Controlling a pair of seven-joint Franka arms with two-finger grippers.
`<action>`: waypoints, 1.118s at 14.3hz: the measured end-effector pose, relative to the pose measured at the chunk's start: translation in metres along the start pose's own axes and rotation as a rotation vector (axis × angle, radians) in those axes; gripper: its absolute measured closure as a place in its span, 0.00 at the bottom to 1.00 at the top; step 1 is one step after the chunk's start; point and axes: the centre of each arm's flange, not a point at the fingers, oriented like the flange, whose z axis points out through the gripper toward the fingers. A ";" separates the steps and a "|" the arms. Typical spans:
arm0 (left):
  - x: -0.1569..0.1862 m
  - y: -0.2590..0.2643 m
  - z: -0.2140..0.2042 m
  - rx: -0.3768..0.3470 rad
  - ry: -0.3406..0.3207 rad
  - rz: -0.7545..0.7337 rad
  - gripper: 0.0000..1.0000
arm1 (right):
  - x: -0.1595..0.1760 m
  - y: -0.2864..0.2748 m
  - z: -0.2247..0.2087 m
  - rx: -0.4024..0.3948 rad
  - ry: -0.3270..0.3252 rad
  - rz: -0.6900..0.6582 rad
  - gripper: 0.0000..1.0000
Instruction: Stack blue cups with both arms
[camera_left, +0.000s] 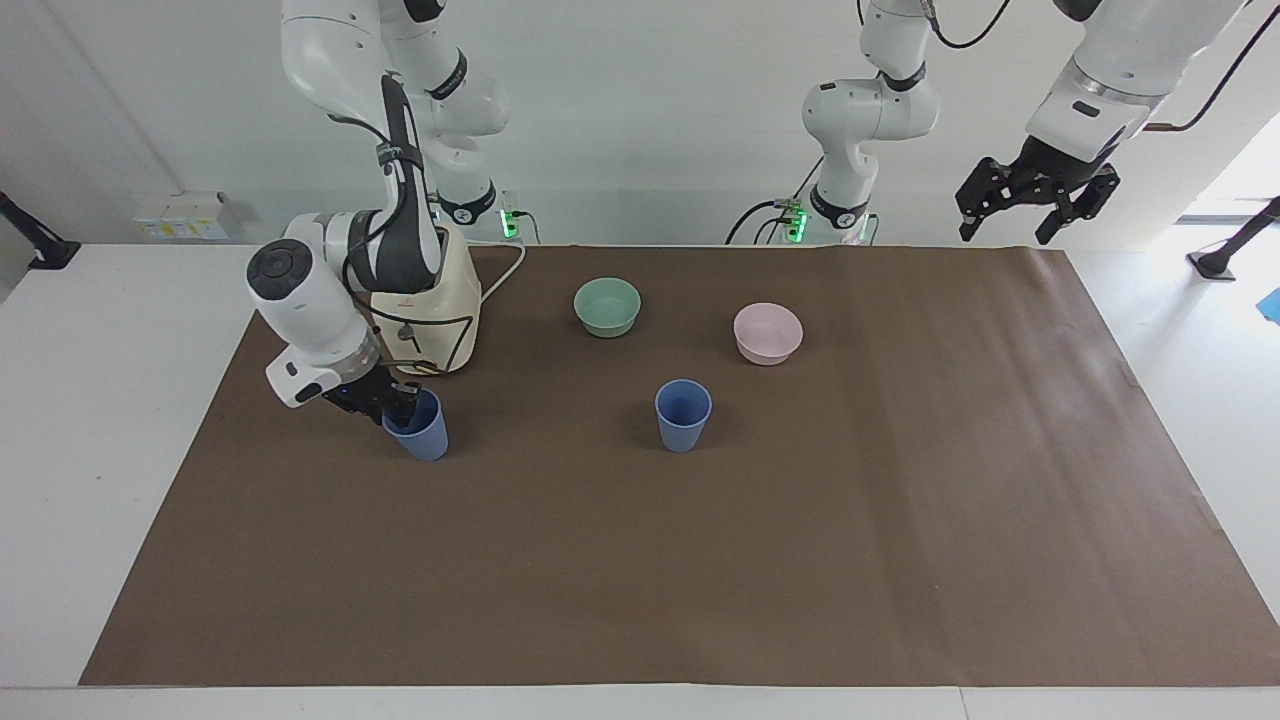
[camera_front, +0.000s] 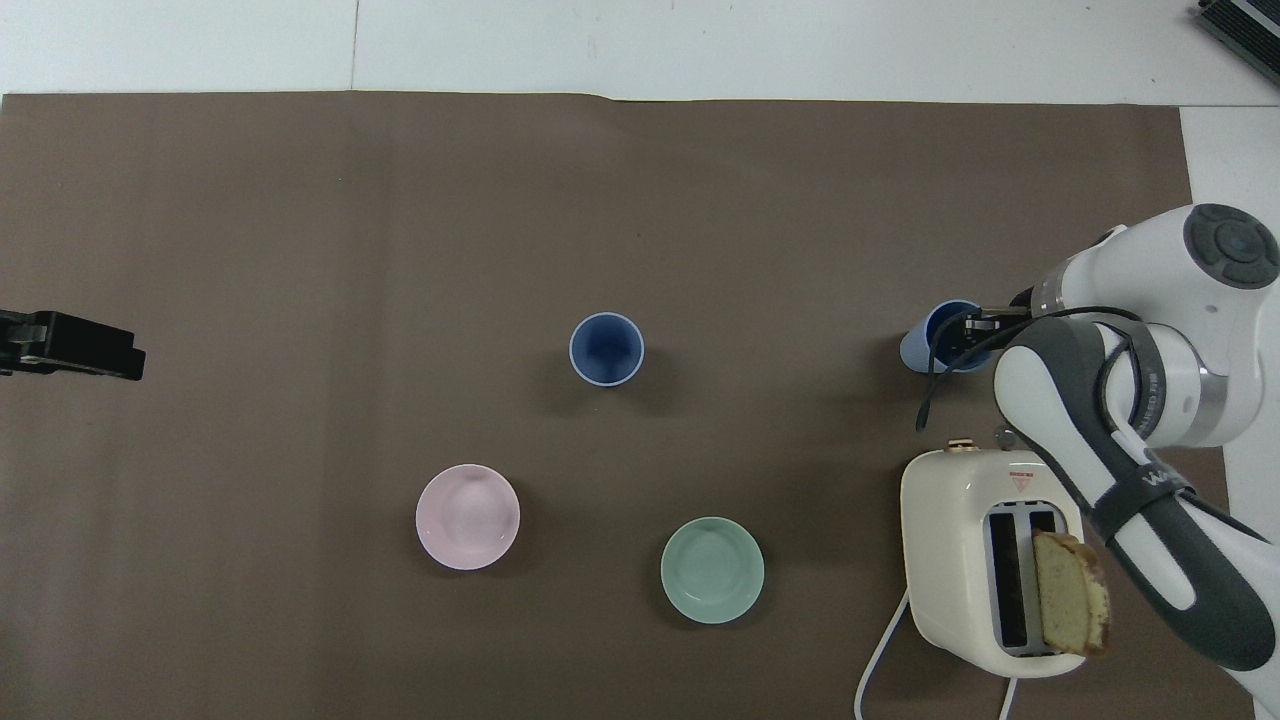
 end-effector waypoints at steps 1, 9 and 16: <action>0.000 0.000 0.000 0.000 -0.001 0.000 0.00 | 0.000 0.000 0.000 0.000 0.000 0.000 0.83; -0.001 0.000 -0.001 0.000 -0.004 -0.001 0.00 | 0.004 -0.023 -0.023 0.001 -0.023 0.053 0.96; 0.001 -0.001 -0.003 0.000 0.019 -0.003 0.00 | 0.003 -0.141 -0.111 0.014 0.001 0.100 0.96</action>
